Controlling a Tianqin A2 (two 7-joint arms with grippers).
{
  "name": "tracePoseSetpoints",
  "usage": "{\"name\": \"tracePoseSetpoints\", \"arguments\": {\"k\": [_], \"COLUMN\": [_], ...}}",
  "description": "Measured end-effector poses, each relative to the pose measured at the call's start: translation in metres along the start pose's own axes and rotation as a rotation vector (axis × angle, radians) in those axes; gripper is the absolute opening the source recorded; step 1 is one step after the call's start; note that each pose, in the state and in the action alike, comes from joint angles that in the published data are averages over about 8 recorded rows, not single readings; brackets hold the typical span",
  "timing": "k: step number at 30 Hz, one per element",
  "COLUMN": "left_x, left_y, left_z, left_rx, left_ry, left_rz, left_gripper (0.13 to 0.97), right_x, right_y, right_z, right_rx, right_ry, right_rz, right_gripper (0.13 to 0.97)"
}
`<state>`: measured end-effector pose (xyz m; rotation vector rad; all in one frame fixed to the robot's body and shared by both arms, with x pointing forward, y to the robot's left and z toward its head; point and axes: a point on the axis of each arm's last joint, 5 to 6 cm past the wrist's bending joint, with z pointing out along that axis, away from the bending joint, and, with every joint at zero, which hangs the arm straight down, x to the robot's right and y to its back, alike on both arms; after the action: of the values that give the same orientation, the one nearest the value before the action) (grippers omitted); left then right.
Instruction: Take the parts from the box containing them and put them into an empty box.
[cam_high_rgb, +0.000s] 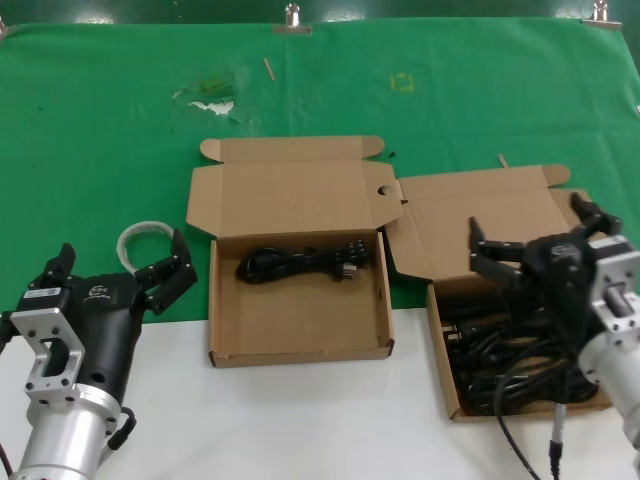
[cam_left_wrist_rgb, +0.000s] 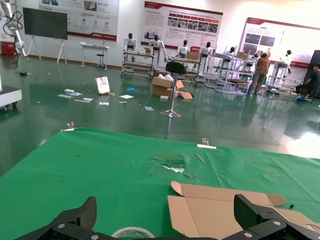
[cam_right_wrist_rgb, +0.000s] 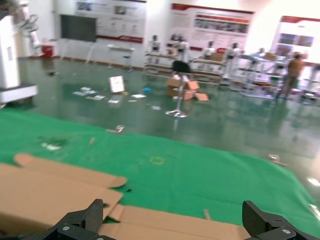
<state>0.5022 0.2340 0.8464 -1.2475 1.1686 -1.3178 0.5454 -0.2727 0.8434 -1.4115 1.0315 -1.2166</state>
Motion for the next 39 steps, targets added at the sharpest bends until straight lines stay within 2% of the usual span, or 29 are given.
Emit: {"name": "tracePoseSetpoints", "arguments": {"k": [9, 39], "left_x": [0.0000, 0.0000], "left_y": [0.0000, 0.0000], "left_z": [0.000, 0.000], "left_rx": [0.000, 0.000], "left_ry": [0.000, 0.000], "left_rz": [0.000, 0.000], "left_gripper": [0.966, 0.966], "right_x": [0.003, 0.003], "right_y": [-0.006, -0.006], "right_z": [-0.026, -0.027], "right_rx": [0.025, 0.026], "right_ry": [0.074, 0.076], "right_rz": [0.067, 0.069], "right_gripper": [0.966, 0.966]}}
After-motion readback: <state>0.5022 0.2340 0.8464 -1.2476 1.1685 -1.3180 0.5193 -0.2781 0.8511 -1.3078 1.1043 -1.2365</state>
